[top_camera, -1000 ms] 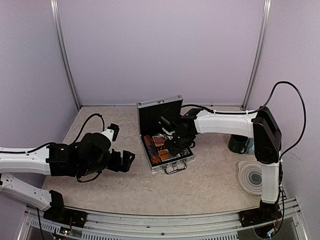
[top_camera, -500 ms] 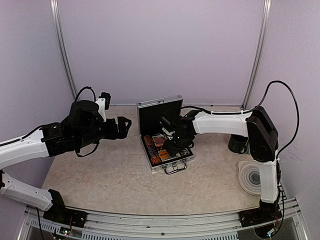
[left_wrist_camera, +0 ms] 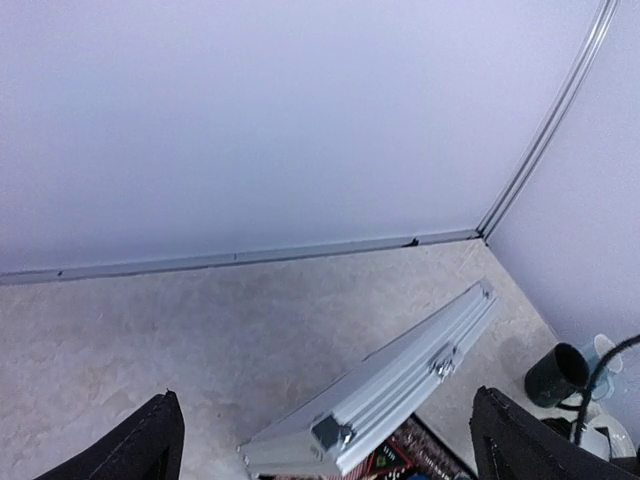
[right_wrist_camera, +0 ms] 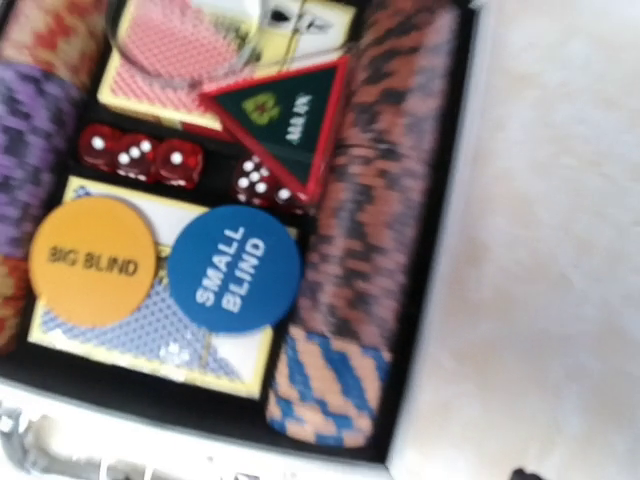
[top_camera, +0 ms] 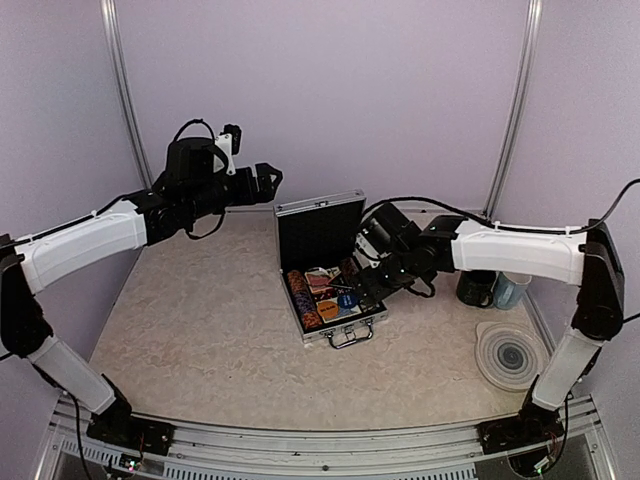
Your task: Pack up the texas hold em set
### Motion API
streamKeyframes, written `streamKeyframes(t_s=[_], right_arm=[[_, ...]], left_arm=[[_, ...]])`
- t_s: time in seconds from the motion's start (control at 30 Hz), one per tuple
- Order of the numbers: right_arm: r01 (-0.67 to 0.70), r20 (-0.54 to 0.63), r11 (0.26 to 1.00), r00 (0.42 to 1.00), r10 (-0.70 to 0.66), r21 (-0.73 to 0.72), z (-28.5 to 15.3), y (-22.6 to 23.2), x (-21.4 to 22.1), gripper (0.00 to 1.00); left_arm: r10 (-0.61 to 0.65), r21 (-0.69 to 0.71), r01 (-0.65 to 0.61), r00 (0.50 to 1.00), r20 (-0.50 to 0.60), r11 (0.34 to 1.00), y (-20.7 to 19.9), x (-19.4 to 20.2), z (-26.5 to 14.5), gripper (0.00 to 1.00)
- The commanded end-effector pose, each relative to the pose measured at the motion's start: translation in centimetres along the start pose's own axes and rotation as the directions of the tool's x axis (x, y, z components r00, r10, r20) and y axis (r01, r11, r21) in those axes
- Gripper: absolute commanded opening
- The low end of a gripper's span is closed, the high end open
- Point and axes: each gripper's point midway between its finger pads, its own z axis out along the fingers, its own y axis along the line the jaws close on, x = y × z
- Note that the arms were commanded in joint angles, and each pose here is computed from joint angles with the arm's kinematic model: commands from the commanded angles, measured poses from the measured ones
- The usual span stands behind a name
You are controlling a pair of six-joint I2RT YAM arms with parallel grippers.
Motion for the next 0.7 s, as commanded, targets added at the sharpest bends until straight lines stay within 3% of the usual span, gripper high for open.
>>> streamKeyframes(t_s=[0.0, 0.23, 0.37, 0.5, 0.67], right_arm=[[-0.086, 0.111, 0.996, 0.99, 0.086, -0.001, -2.9, -1.9, -0.1, 0.81], [-0.165, 0.18, 0.984, 0.972, 0.151, 0.066, -5.8, -5.6, 1.6, 0.81], [-0.227, 0.207, 0.971, 0.956, 0.208, 0.069, -6.8, -7.2, 2.1, 0.82], [-0.283, 0.199, 0.956, 0.944, 0.264, 0.073, -6.8, -8.2, 3.4, 0.82], [-0.38, 0.18, 0.925, 0.911, 0.37, 0.023, -6.5, -7.9, 6.3, 0.82]], left_arm=[[0.039, 0.133, -0.043, 0.999, 0.036, 0.99, -1.8, -2.0, 3.8, 0.99], [-0.038, 0.248, 0.046, 0.999, -0.035, 0.968, -1.1, -1.1, 10.4, 0.86], [-0.076, 0.359, 0.133, 0.983, -0.169, 0.924, -3.0, 3.0, 12.7, 0.69], [-0.087, 0.407, 0.182, 0.967, -0.241, 0.895, -4.8, 6.0, 11.9, 0.58], [-0.027, 0.468, 0.148, 0.967, -0.255, 0.872, -8.6, 7.0, 8.5, 0.57]])
